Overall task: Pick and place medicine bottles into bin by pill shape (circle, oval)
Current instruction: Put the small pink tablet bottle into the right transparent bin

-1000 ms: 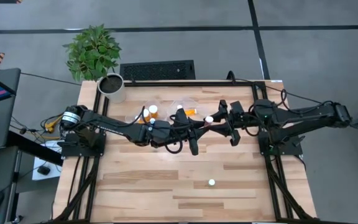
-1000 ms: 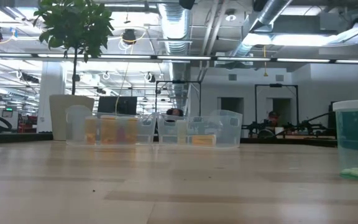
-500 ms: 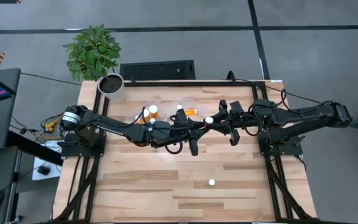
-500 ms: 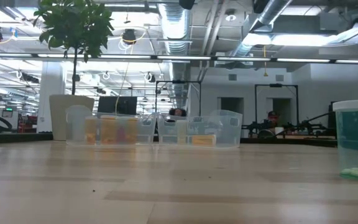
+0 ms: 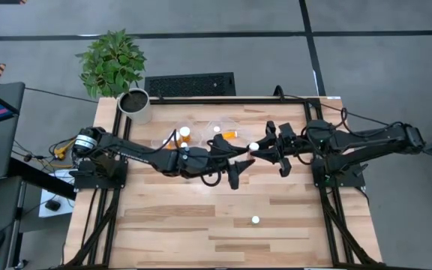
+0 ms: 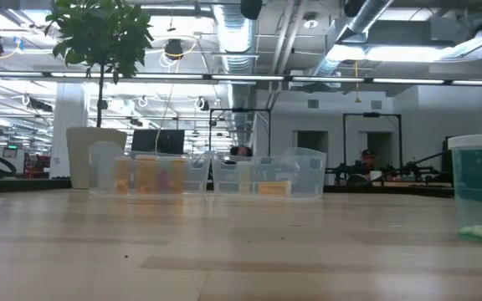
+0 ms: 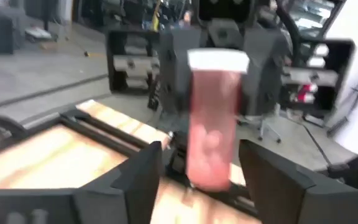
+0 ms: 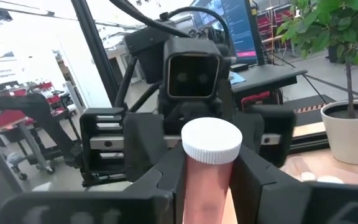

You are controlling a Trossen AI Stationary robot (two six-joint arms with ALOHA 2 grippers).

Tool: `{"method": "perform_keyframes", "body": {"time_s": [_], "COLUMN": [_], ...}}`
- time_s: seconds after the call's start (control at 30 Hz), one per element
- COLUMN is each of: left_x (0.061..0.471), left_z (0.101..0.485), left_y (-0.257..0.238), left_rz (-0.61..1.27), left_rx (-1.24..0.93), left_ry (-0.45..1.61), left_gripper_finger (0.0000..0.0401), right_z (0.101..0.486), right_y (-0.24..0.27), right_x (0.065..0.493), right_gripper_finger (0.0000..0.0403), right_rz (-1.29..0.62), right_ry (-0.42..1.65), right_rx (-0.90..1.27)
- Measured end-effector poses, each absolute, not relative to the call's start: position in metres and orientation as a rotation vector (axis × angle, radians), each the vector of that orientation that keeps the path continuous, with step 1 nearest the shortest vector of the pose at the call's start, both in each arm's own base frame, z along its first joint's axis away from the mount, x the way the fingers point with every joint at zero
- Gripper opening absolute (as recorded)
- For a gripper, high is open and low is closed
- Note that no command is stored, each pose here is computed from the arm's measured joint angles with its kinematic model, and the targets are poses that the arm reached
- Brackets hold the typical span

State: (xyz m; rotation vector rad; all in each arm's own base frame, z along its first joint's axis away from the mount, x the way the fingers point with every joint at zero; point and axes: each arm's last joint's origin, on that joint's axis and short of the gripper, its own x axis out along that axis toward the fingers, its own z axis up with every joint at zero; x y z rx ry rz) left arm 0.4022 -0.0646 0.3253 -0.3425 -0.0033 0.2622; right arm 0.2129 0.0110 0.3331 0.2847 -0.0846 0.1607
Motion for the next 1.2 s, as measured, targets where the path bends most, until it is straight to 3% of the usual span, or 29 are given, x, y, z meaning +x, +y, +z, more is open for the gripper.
{"method": "perform_keyframes", "body": {"time_s": [0.13,0.3,0.9,1.2], "left_x": [0.4020,0.4021,0.4021,0.4021], "left_z": [0.3223,0.3235,0.3218,0.3217], "left_y": [-0.0660,-0.0651,-0.0655,-0.0655], "left_rz": [0.244,0.249,0.228,0.228], "left_rx": [-0.373,-0.361,-0.341,-0.340], "left_ry": [0.027,0.016,0.042,0.043], "left_gripper_finger": [0.0232,0.0233,0.0117,0.0094], "right_z": [0.3342,0.3336,0.3321,0.3316], "right_y": [0.0109,0.0111,0.0115,0.0115], "right_x": [0.2104,0.2106,0.2120,0.2120], "right_gripper_finger": [0.0103,0.0103,0.0103,0.0103], "right_rz": [0.161,0.161,0.161,0.161], "right_ry": [-0.086,-0.080,-0.069,-0.064], "right_rx": [0.282,0.283,0.302,0.303]}}
